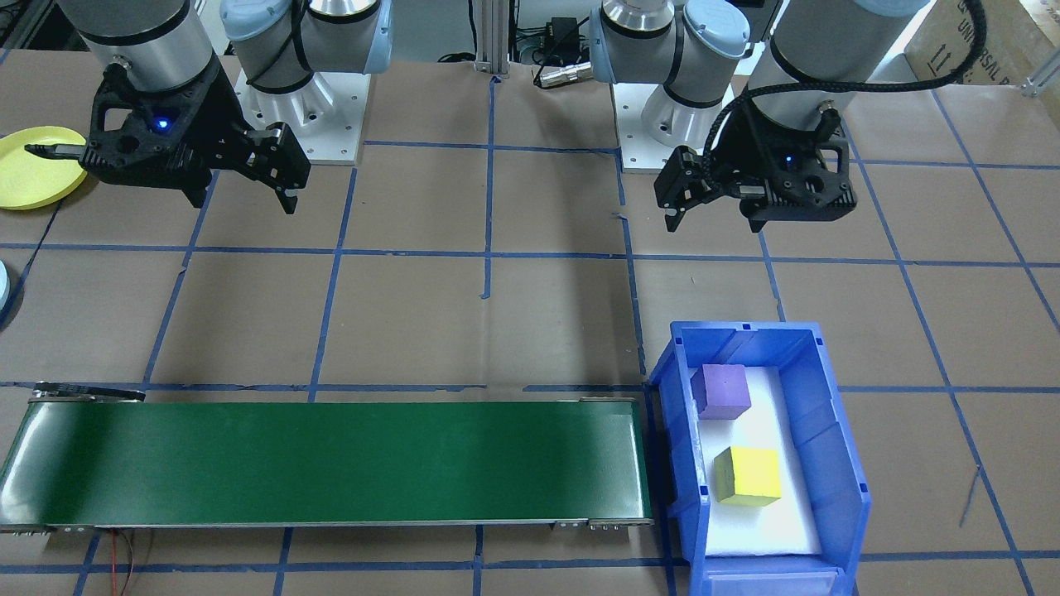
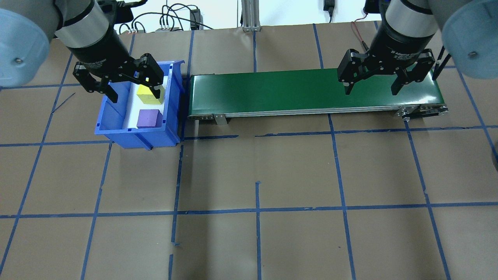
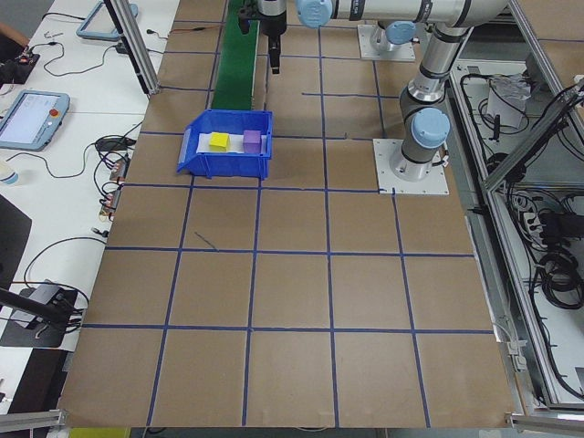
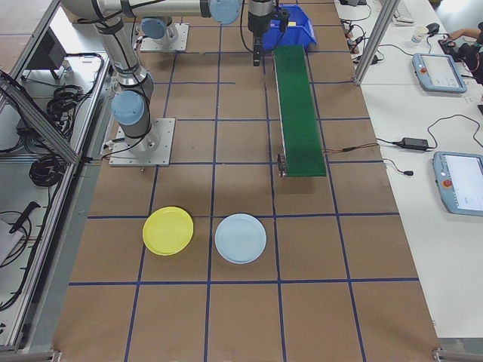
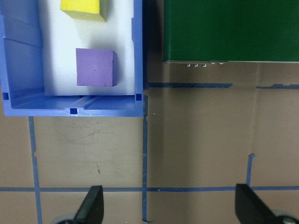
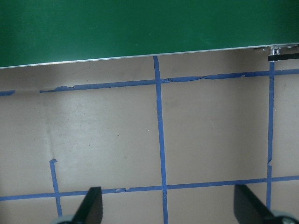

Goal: Move block left to right into plate

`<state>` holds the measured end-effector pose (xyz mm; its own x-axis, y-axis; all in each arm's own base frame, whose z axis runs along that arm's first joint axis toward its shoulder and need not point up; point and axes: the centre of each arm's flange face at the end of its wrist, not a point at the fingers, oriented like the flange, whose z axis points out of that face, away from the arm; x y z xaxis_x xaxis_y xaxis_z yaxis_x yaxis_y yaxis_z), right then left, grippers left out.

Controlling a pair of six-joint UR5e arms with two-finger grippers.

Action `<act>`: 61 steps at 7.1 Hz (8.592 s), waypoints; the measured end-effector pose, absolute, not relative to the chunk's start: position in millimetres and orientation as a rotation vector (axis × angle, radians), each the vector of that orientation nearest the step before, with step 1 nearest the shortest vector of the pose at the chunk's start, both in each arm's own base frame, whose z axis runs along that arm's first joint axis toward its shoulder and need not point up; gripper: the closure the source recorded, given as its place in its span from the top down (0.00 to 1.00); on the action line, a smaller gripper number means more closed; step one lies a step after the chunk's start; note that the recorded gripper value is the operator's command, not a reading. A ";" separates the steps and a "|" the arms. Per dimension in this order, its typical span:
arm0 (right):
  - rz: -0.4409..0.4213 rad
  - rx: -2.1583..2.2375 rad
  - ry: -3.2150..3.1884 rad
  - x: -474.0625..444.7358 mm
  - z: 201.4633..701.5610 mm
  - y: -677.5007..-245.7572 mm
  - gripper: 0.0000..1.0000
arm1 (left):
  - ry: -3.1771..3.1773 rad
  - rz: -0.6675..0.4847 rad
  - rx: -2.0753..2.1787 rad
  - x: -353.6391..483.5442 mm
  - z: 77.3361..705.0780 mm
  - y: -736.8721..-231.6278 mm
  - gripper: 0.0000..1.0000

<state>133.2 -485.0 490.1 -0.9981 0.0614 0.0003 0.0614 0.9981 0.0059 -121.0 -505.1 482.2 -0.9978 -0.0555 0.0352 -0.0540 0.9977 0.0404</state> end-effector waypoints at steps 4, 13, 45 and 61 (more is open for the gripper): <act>-0.009 -0.088 -3.140 135.5 490.0 -484.4 1.00 | -3.105 -0.074 0.118 -108.1 481.3 -507.9 1.00; -0.015 -0.089 -3.140 135.7 487.6 -484.2 1.00 | -3.115 0.051 -0.038 -37.3 347.9 -617.8 0.99; -0.017 -0.085 -3.139 136.4 485.6 -484.3 1.00 | -3.113 0.202 -0.037 -20.5 277.1 -709.8 0.88; -0.011 -0.083 -3.140 136.5 483.6 -484.7 1.00 | -3.067 0.148 -0.026 -25.8 224.5 -710.0 0.99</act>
<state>136.5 -484.7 483.6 -0.9986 0.0531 0.0003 0.0531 0.9986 0.0067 -25.8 -710.0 224.5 -0.9974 0.0206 0.0696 0.0138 0.9952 -0.0969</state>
